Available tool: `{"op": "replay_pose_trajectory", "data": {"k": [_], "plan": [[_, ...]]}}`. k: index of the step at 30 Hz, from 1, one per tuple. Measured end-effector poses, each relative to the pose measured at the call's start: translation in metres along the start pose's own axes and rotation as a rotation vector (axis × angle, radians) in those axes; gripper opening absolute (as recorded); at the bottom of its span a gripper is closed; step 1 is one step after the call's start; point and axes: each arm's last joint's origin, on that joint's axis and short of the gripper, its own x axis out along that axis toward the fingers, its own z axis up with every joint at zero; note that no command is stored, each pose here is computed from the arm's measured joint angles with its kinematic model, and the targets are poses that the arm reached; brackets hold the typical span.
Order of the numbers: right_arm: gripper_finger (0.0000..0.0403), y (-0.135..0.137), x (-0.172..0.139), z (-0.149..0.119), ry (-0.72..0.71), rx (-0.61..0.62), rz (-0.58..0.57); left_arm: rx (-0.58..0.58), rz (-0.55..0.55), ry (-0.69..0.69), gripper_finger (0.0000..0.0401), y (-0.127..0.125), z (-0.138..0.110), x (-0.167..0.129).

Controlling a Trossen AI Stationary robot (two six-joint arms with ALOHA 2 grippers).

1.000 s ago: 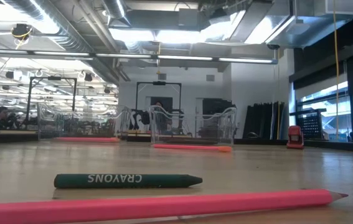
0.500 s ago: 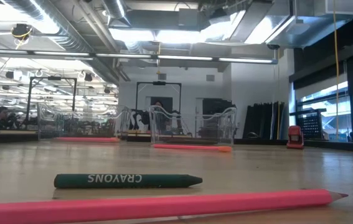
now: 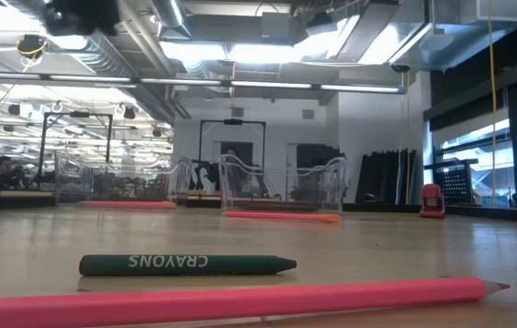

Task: Sort crayons/erasers/pens/pencils in bins
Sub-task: Put the black pen into the top right transparent bin

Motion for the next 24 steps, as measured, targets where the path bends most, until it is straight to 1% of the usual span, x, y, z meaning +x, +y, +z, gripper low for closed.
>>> {"op": "replay_pose_trajectory", "data": {"k": [4,9,13,18,22,24], "plan": [[0.0131,-0.007,-0.024,0.015,-0.127,-0.063,0.031,-0.101,-0.026,0.074,0.0069,-0.003,-0.014,0.003],[0.0131,-0.022,-0.052,0.035,-0.235,-0.085,0.113,-0.131,-0.026,0.126,0.0069,-0.007,-0.034,0.004],[0.0131,-0.033,-0.068,0.048,-0.318,-0.120,0.199,-0.183,-0.014,0.210,0.0069,-0.007,-0.057,0.007],[0.0131,-0.043,-0.082,0.062,-0.398,-0.188,0.341,-0.293,0.033,0.307,0.0069,-0.009,-0.085,0.011],[0.0131,-0.046,-0.086,0.070,-0.416,-0.284,0.426,-0.332,0.084,0.365,0.0069,-0.015,-0.104,0.018],[0.0131,-0.047,-0.085,0.075,-0.412,-0.319,0.455,-0.329,0.125,0.400,0.0069,-0.019,-0.114,0.024]]}}
